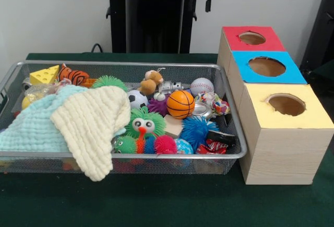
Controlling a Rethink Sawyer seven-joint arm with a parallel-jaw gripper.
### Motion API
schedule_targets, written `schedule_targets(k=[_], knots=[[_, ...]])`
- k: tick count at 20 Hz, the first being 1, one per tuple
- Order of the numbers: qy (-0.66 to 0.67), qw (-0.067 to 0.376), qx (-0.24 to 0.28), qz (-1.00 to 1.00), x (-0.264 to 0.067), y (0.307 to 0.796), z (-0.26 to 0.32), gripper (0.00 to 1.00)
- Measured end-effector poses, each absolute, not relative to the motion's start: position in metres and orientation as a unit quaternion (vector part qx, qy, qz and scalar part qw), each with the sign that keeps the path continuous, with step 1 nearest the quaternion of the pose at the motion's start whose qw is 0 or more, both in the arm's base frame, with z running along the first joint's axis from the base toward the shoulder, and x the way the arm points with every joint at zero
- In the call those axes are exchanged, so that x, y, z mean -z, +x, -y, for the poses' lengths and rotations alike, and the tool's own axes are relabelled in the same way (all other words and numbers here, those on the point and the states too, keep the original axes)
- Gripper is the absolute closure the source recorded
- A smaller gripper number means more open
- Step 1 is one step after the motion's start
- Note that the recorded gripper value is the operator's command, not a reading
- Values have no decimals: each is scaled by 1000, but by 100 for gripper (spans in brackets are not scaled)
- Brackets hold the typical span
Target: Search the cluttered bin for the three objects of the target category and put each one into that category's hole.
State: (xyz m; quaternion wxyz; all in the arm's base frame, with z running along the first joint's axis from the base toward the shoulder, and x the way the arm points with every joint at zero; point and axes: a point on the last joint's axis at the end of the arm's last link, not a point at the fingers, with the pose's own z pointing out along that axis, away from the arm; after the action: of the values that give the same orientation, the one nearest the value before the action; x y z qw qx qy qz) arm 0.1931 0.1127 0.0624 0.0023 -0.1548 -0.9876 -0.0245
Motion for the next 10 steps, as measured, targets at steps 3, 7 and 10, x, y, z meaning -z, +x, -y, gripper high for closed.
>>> schedule_targets(k=[3, 7, 10], knots=[[-123, 23, 13, 992, -60, 202, -101, 0], [-93, 31, -5, 995, -60, 208, -92, 0], [-67, 39, -23, 997, -60, 214, -83, 0]])
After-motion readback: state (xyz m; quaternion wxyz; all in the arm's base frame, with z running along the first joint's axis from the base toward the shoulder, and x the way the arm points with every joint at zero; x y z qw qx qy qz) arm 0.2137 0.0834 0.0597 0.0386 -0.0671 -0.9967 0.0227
